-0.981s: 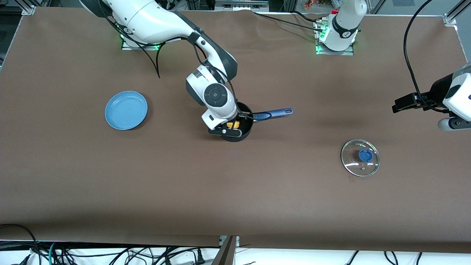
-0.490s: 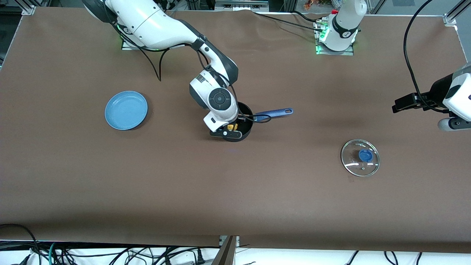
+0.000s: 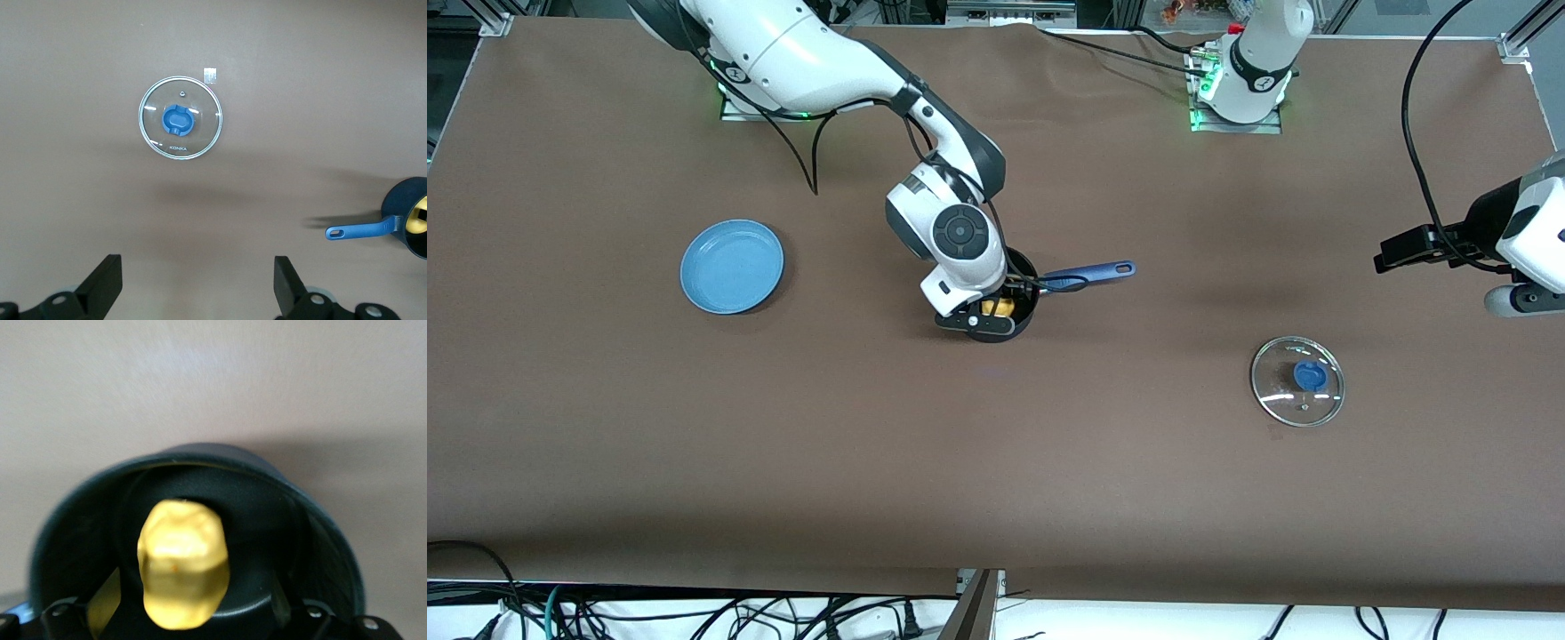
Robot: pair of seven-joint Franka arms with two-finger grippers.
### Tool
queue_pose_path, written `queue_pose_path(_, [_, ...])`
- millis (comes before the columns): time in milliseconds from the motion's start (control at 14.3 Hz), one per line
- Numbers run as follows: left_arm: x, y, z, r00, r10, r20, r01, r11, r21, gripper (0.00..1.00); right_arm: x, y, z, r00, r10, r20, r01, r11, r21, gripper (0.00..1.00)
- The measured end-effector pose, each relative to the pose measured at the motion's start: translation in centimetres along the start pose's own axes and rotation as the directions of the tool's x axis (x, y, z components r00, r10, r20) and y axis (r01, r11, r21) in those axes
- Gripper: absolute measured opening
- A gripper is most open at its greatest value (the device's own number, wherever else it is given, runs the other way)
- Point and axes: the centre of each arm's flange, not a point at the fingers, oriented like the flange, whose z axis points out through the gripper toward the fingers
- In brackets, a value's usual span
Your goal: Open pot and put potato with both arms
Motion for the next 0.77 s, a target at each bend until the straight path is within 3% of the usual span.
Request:
queue_pose_path(420, [0.0,0.0,0.0,1.0,0.0,0.0,0.0,1.0,0.0,1.0,3.1,5.3,-14.9,0.997,0.053,-0.056,-0.055,0.998,-0.023,1.0])
queue_pose_path(771, [0.0,0.0,0.1,1.0,0.0,0.001,0.0,1.0,0.0,1.0,6.6,15.9,-24.0,0.999,-0.019,-0.034,0.015,0.993,-0.121,1.0])
